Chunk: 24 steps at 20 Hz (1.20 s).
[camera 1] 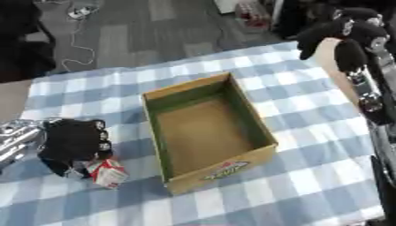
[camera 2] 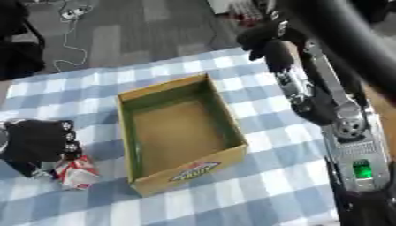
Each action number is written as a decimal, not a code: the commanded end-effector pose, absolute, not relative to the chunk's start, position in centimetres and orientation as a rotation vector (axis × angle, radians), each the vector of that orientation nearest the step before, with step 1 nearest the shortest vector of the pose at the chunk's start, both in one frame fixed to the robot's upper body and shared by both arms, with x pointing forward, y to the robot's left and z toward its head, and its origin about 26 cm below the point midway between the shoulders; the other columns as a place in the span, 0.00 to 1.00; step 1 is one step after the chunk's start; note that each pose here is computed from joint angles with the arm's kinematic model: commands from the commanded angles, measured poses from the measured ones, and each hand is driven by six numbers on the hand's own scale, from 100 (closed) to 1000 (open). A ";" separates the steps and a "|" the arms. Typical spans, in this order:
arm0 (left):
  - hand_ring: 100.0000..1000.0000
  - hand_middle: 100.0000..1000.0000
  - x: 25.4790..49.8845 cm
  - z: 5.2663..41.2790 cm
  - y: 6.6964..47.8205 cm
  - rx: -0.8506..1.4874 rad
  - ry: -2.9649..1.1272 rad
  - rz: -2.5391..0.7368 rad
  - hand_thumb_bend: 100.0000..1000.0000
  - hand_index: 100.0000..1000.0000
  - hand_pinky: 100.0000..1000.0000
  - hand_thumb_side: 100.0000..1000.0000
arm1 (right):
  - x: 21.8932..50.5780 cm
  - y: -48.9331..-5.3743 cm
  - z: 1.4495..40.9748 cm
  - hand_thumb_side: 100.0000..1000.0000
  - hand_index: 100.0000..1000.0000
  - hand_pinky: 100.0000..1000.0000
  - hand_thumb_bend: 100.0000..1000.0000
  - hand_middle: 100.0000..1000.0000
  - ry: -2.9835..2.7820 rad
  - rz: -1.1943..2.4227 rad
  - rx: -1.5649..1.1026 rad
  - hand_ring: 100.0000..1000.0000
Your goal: Pick up objects on the table and place them in the box.
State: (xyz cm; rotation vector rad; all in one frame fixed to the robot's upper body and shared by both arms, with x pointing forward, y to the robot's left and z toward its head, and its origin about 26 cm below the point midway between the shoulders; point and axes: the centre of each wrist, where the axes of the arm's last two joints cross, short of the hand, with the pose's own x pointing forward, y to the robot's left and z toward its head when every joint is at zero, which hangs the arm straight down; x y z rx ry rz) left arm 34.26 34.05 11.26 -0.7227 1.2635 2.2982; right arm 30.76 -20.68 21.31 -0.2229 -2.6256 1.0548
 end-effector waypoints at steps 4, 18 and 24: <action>0.00 0.00 33.9 11.1 33.7 -0.324 1.627 2.264 0.00 0.27 0.00 0.64 | 30.6 -20.6 22.1 1.00 0.66 0.34 0.00 0.46 -2.659 1.054 -0.232 0.38; 0.00 0.00 33.3 14.9 30.6 -0.311 1.799 2.371 0.00 0.27 0.00 0.63 | 30.6 -20.7 22.1 1.00 0.65 0.33 0.00 0.46 -2.663 1.045 -0.234 0.38; 0.00 0.00 33.1 18.5 30.1 -0.347 1.754 2.411 0.00 0.27 0.00 0.63 | 30.6 -20.8 22.0 1.00 0.65 0.33 0.00 0.46 -2.660 1.045 -0.239 0.38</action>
